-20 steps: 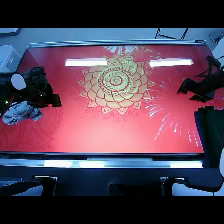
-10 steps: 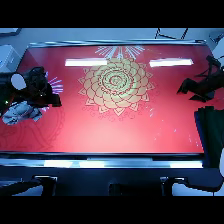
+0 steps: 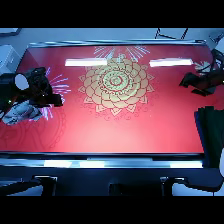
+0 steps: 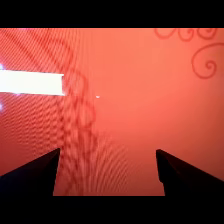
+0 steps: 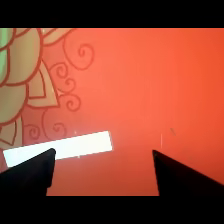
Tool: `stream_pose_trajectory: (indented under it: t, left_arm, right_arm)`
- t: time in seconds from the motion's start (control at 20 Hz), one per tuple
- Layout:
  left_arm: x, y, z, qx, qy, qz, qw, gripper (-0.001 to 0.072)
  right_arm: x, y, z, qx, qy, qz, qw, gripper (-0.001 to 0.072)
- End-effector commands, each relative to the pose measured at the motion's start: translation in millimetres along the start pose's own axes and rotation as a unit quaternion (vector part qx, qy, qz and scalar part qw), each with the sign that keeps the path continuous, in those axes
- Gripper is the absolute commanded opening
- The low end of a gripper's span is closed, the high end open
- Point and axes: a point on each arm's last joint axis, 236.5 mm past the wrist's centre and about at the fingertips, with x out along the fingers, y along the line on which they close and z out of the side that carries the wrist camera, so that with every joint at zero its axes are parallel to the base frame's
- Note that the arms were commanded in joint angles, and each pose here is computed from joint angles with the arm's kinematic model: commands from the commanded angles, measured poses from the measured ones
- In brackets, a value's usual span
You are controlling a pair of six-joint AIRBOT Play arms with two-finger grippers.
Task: Fold the clothes and pants, and hang the long-sleeved shirts on hangers.
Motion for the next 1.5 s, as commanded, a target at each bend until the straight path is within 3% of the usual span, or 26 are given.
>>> stream_pose_trajectory:
  t: [0.0, 0.05, 0.15, 0.3, 0.45, 0.65, 1.15, 1.2, 1.25, 1.3, 1.45]
  left_arm:
    - [3, 18, 9, 0.003, -0.009, 0.030, 0.999, 0.0720]
    - [-5, 46, 10, -0.014, -0.006, 0.067, 0.998, 0.0720]
    - [-23, 108, -4, -0.130, 0.016, 0.097, 0.987, 0.0720]
    - [-34, 173, -31, -0.293, 0.028, 0.039, 0.955, 0.0720]
    - [-30, 211, -28, -0.390, -0.025, -0.019, 0.920, 0.0720]
    - [-13, 236, 8, -0.430, -0.123, -0.043, 0.893, 0.0720]
    - [38, 264, -2, -0.453, -0.095, -0.002, 0.886, 0.0707]
    - [38, 265, -2, -0.454, -0.096, -0.002, 0.886, 0.0512]
    - [37, 264, -2, -0.450, -0.095, -0.002, 0.888, 0.0181]
    - [34, 259, -1, -0.435, -0.094, -0.007, 0.895, 0.0025]
    - [-8, 225, 32, -0.358, -0.155, -0.031, 0.920, 0.0024]
  right_arm:
    - [0, 1, 18, 0.003, -0.039, 0.002, 0.999, 0.0703]
    - [0, 1, 16, -0.009, -0.034, 0.001, 0.999, 0.0703]
    - [0, 0, 10, -0.032, -0.021, 0.000, 0.999, 0.0702]
    - [2, 1, 10, -0.031, -0.019, 0.001, 0.999, 0.0698]
    - [2, 1, 9, -0.031, -0.018, 0.001, 0.999, 0.0697]
    - [3, 1, 9, -0.031, -0.018, 0.001, 0.999, 0.0697]
    - [1, -2, -29, -0.019, 0.064, -0.003, 0.998, 0.0697]
    - [-1, -2, -36, -0.011, 0.077, -0.004, 0.997, 0.0697]
    - [-2, -3, -42, -0.003, 0.089, -0.005, 0.996, 0.0697]
    - [-4, -3, -47, -0.002, 0.099, -0.006, 0.995, 0.0696]
    - [-18, 0, -55, -0.005, 0.107, -0.006, 0.994, 0.0686]
